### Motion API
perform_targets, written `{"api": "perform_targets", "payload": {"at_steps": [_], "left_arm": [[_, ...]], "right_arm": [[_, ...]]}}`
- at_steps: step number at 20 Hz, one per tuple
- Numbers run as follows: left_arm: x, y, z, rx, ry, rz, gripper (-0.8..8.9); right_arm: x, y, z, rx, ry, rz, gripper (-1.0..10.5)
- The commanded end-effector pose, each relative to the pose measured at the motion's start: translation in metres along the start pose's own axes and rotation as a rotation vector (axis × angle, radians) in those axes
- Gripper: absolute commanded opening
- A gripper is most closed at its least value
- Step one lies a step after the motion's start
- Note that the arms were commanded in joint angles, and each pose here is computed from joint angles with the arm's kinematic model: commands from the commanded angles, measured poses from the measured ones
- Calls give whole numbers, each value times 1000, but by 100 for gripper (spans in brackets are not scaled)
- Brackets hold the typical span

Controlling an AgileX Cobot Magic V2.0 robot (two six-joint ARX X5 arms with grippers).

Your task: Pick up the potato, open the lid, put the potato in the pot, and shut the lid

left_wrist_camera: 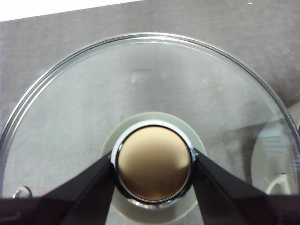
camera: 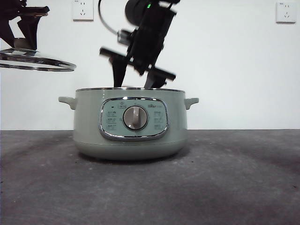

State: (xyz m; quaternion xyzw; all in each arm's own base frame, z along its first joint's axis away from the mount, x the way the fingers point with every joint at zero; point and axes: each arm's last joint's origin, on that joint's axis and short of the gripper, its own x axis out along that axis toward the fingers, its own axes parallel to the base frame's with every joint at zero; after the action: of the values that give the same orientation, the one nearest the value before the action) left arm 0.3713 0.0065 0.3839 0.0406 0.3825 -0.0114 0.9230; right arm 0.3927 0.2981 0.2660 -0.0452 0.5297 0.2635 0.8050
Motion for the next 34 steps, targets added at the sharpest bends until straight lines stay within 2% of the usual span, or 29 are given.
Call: {"api": "perform_targets", "payload": {"at_steps": [1,5,6,7,8,9,10,14,17,18,19,21,25,27,31,34], "left_arm": [[-14,2,5,-1,-64,4,-9],[-14,1,5,0,-64,3,-8],[-14,1,5,0,-64,3,-8],[-14,1,5,0,-64,3,-8],[-14,1,5,0,-64,4,-8],[-14,1,5,0,-64,4,-9],[-14,1,5,0,-66,4,-9],[-14,1,5,0,-68,-3,-9],[-14,0,6,-7,-73,-52,-9],[-14,-3,6,-7,-72,-58,-8],[-14,-5,6,-4,-69,-63,-8],[-14,-13,6,9,-69,-79,-8],[-15,-35,6,40,-57,-124,-8],[-16,-48,5,60,-49,-150,-8],[-18,-76,4,95,-49,-205,-8],[-17,-99,2,118,-37,-250,-9]], "right_arm": [[23,7,-4,-60,22,-19,-12],[41,6,-8,-71,64,-39,-10],[42,6,-8,-71,62,-38,20],[42,6,-8,-71,60,-37,166],[42,6,-8,-71,62,-37,391],[41,6,-8,-71,64,-37,546],[40,6,-8,-70,64,-38,569],[25,11,-4,-80,29,-69,566],[-14,17,3,-85,-22,-77,560],[-31,18,4,-85,-26,-107,492],[-45,18,2,-84,-14,-133,368],[-68,19,-4,-81,28,-162,-25],[-114,39,-15,-129,-42,-146,-8],[-135,46,-31,-155,-44,-183,-8],[-168,48,-78,-220,-1,-253,-8],[-187,39,-113,-232,28,-278,-7]]}}
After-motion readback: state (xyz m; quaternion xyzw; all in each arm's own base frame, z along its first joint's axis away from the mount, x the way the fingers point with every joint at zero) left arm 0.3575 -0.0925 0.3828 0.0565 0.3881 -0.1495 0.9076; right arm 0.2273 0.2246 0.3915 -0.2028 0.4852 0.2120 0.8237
